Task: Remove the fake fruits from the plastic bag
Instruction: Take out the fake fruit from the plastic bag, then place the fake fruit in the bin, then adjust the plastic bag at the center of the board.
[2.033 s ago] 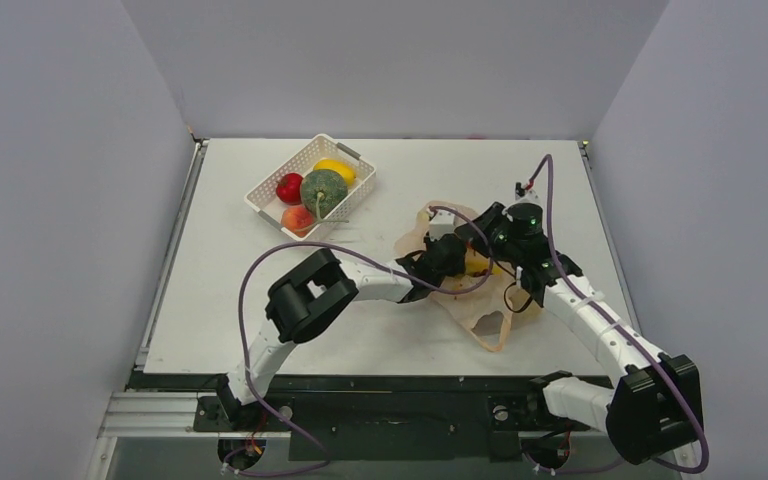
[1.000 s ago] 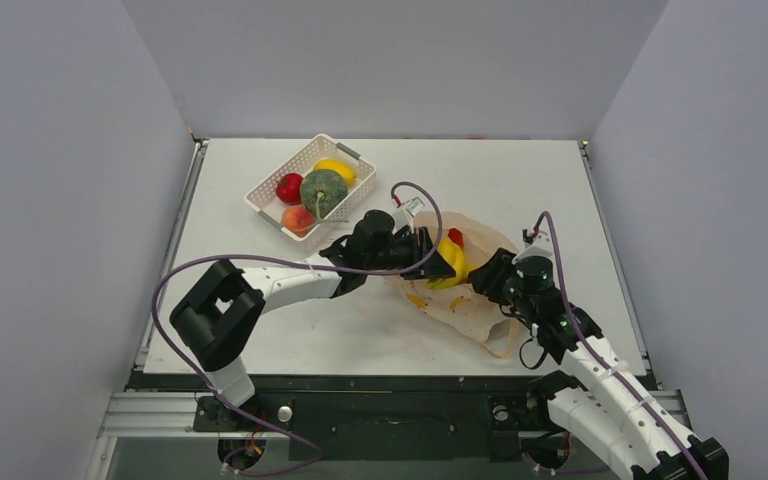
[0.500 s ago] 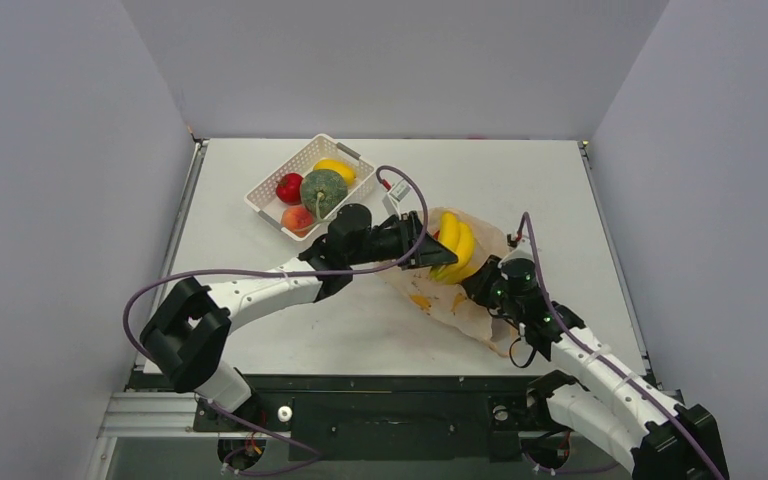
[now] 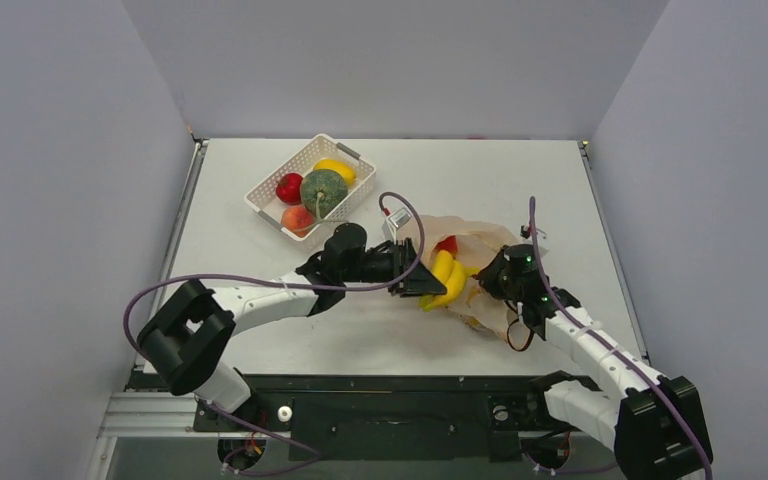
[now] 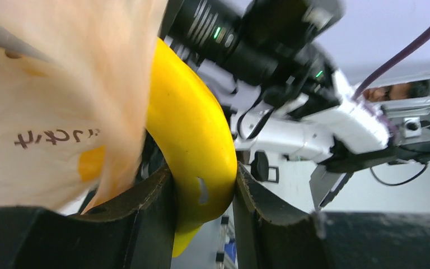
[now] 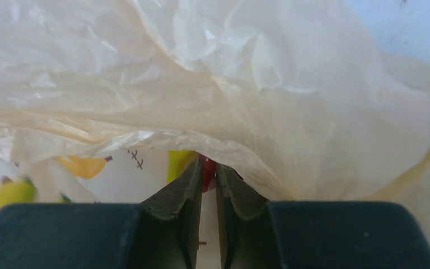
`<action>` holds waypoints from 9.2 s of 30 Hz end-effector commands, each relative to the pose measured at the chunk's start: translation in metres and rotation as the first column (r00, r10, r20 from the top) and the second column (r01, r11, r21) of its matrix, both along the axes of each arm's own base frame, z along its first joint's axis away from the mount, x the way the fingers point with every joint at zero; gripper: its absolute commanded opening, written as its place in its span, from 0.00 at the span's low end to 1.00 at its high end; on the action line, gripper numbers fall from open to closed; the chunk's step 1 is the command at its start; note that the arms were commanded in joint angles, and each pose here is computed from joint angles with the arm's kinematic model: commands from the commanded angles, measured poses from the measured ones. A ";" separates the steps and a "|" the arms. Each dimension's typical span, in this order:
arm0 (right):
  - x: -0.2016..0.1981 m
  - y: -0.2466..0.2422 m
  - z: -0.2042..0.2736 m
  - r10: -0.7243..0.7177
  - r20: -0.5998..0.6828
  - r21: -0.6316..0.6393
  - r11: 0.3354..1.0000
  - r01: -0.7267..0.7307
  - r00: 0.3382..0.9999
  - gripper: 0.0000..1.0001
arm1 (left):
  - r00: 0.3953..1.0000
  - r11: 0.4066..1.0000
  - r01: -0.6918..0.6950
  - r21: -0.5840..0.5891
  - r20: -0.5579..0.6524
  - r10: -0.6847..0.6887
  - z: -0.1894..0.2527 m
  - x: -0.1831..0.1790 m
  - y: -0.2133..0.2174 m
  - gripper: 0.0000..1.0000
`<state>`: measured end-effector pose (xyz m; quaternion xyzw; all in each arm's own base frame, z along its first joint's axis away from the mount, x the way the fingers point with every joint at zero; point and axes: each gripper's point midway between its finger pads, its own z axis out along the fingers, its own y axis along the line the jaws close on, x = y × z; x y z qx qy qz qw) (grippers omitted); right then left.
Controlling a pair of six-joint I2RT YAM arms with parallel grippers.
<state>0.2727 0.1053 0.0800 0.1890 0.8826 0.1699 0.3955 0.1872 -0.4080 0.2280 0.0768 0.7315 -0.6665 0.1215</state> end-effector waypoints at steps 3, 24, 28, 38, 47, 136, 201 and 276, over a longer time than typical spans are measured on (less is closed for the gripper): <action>0.036 -0.028 0.023 -0.163 0.039 -0.025 0.986 0.165 0.986 0.12 | 0.976 0.977 0.162 0.137 0.125 -0.179 -0.002 -0.059 0.038 0.00; 0.019 -0.026 0.032 -0.015 0.028 -0.104 0.994 0.018 0.999 0.11 | 0.573 0.436 -0.794 0.423 0.761 0.304 0.077 0.062 0.237 0.00; 0.012 -0.010 0.041 0.037 0.049 -0.127 0.991 -0.030 0.998 0.11 | 0.508 0.395 -0.846 0.357 0.766 0.395 0.087 0.107 0.246 0.00; 0.007 0.000 0.044 0.067 0.061 -0.135 0.989 -0.058 0.996 0.11 | 0.479 0.389 -0.877 0.281 0.570 0.667 0.080 0.243 0.248 0.00; 0.003 -0.001 0.054 0.073 0.078 -0.138 0.988 -0.062 0.994 0.12 | 0.408 0.258 -0.902 0.348 0.484 0.775 0.031 0.352 0.235 0.00; -0.028 -0.052 0.051 -0.085 -0.044 -0.204 0.976 0.075 0.995 0.65 | 0.807 0.961 -0.168 0.219 0.590 0.007 0.034 -0.057 -0.008 1.00; -0.096 0.057 0.104 0.387 0.044 -0.250 0.897 -0.365 0.921 0.61 | 0.890 0.948 -0.220 0.230 0.445 0.099 0.018 -0.039 0.060 0.93; -0.027 0.017 0.122 -0.042 0.244 -0.261 0.959 0.108 0.969 0.00 | 0.982 0.921 -0.056 0.386 0.188 -0.019 -0.201 -0.073 0.014 0.73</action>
